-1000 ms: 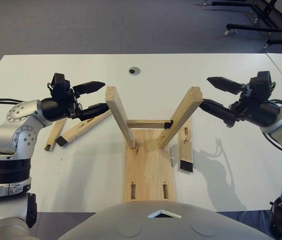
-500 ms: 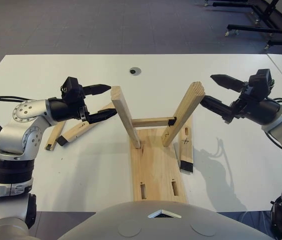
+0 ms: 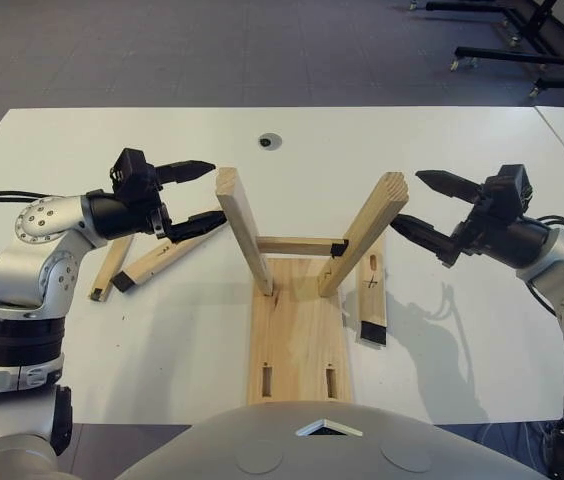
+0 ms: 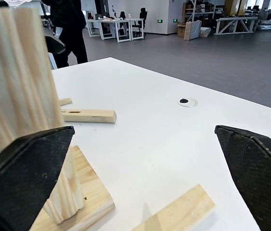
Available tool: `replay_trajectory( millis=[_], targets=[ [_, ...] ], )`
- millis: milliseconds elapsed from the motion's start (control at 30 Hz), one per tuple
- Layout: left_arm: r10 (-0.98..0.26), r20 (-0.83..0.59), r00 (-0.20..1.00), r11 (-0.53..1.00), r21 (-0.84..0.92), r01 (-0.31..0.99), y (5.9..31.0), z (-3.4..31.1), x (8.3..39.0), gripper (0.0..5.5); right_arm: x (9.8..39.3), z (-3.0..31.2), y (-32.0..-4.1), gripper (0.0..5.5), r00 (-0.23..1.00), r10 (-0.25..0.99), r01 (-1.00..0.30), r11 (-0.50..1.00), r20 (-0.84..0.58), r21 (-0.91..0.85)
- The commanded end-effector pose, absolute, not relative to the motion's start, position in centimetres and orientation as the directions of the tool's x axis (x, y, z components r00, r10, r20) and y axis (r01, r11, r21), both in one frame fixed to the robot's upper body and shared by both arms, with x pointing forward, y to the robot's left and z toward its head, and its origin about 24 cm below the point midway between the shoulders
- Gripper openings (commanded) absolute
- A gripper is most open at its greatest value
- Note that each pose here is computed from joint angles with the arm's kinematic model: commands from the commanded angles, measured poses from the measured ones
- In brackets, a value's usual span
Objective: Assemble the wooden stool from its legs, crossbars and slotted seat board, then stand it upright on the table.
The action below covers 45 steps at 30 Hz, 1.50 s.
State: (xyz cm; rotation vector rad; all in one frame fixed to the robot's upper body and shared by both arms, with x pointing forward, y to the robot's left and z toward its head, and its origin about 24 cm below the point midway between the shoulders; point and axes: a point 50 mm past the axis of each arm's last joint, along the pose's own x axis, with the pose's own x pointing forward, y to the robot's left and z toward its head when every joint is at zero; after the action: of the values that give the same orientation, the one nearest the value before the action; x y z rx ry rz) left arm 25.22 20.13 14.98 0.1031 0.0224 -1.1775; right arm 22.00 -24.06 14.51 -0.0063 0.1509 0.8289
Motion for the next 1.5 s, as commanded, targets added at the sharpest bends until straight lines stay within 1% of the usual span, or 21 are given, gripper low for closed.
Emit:
replay_trajectory(
  millis=[33, 100, 167, 233, 300, 333, 400, 467, 533, 633, 767, 833, 900, 967, 1000, 1033, 1100, 1300, 1367, 1433, 1500],
  targets=[
    [-0.890, -0.083, 0.449, 0.434, 0.148, 0.889, 21.6, 15.7, 25.6, 4.39, 21.8, 15.0, -25.1, 5.40, 0.690, 0.705, -0.715, 0.700, -0.164, -0.002],
    [-0.867, -0.098, 0.489, 0.471, 0.162, 0.867, 22.6, 15.7, 25.7, 4.39, 21.7, 15.4, -25.4, 5.40, 0.705, 0.693, -0.703, 0.711, -0.150, -0.021],
    [-0.811, -0.102, 0.576, 0.552, 0.192, 0.812, 23.8, 15.8, 26.5, 4.39, 22.1, 16.2, -25.7, 5.40, 0.742, 0.663, -0.669, 0.741, -0.103, -0.052],
    [-0.737, -0.015, 0.676, 0.655, 0.228, 0.720, 24.3, 16.7, 27.8, 4.39, 22.9, 17.4, -25.6, 5.40, 0.781, 0.624, -0.623, 0.776, -0.030, -0.094],
    [-0.666, 0.150, 0.731, 0.742, 0.231, 0.629, 23.8, 18.6, 29.1, 4.39, 23.7, 19.6, -25.4, 5.40, 0.813, 0.574, -0.558, 0.816, 0.096, -0.153],
    [-0.624, 0.220, 0.750, 0.781, 0.211, 0.588, 23.4, 19.8, 29.6, 4.39, 24.3, 21.5, -25.4, 5.40, 0.823, 0.530, -0.509, 0.848, 0.205, -0.150],
    [-0.585, 0.341, 0.736, 0.806, 0.145, 0.574, 22.0, 22.1, 30.1, 4.39, 24.8, 25.2, -24.7, 5.40, 0.790, 0.488, -0.477, 0.870, 0.372, -0.129],
    [-0.626, 0.441, 0.644, 0.739, 0.073, 0.669, 19.5, 24.3, 29.2, 4.39, 24.6, 28.2, -22.2, 5.40, 0.713, 0.515, -0.523, 0.843, 0.475, -0.128],
    [-0.683, 0.497, 0.535, 0.628, 0.026, 0.778, 17.0, 25.9, 27.6, 4.39, 24.2, 29.9, -19.2, 5.40, 0.639, 0.555, -0.596, 0.795, 0.532, -0.114],
    [-0.753, 0.492, 0.437, 0.497, -0.010, 0.868, 15.3, 26.5, 25.6, 4.39, 23.6, 30.3, -15.8, 5.40, 0.565, 0.626, -0.684, 0.720, 0.537, -0.119],
    [-0.803, 0.449, 0.393, 0.398, -0.087, 0.913, 14.6, 26.5, 24.4, 4.39, 23.5, 29.7, -14.4, 5.40, 0.534, 0.672, -0.748, 0.658, 0.513, -0.084],
    [-0.851, 0.339, 0.400, 0.355, -0.191, 0.915, 13.3, 23.5, 24.1, 4.39, 23.3, 26.0, -13.4, 5.40, 0.531, 0.765, -0.810, 0.584, 0.364, -0.045],
    [-0.895, 0.209, 0.393, 0.322, -0.307, 0.896, 12.2, 19.5, 23.4, 4.39, 23.3, 20.7, -12.8, 5.40, 0.537, 0.833, -0.841, 0.541, 0.134, 0.012],
    [-0.916, 0.080, 0.393, 0.334, -0.391, 0.858, 11.5, 15.9, 23.2, 4.39, 23.0, 16.2, -12.8, 5.40, 0.522, 0.850, -0.851, 0.525, -0.070, 0.032],
    [-0.920, 0.019, 0.392, 0.349, -0.415, 0.840, 11.2, 14.4, 23.2, 4.39, 22.9, 14.6, -13.0, 5.40, 0.521, 0.843, -0.848, 0.529, -0.132, 0.032],
    [-0.917, -0.022, 0.398, 0.369, -0.427, 0.825, 11.1, 13.1, 23.4, 4.39, 22.9, 13.9, -13.2, 5.40, 0.528, 0.838, -0.842, 0.538, -0.137, 0.047],
    [-0.914, -0.026, 0.404, 0.377, -0.423, 0.824, 11.0, 12.6, 23.4, 4.39, 23.2, 14.3, -13.5, 5.40, 0.548, 0.832, -0.832, 0.553, -0.085, 0.046],
    [-0.920, 0.076, 0.385, 0.336, -0.353, 0.873, 10.8, 14.9, 24.0, 4.39, 23.9, 17.6, -12.7, 5.40, 0.567, 0.816, -0.822, 0.568, 0.108, 0.024],
    [-0.914, 0.168, 0.370, 0.298, -0.341, 0.892, 11.0, 16.4, 24.2, 4.39, 23.6, 19.3, -12.8, 5.40, 0.551, 0.812, -0.830, 0.557, 0.194, 0.028],
    [-0.884, 0.338, 0.324, 0.197, -0.359, 0.912, 12.1, 18.5, 24.1, 4.39, 23.4, 21.3, -13.1, 5.40, 0.538, 0.796, -0.830, 0.558, 0.277, 0.009],
    [-0.845, 0.430, 0.317, 0.167, -0.351, 0.921, 13.4, 20.0, 24.3, 4.39, 23.1, 23.1, -13.9, 5.40, 0.525, 0.773, -0.828, 0.561, 0.354, 0.004]
  ],
)
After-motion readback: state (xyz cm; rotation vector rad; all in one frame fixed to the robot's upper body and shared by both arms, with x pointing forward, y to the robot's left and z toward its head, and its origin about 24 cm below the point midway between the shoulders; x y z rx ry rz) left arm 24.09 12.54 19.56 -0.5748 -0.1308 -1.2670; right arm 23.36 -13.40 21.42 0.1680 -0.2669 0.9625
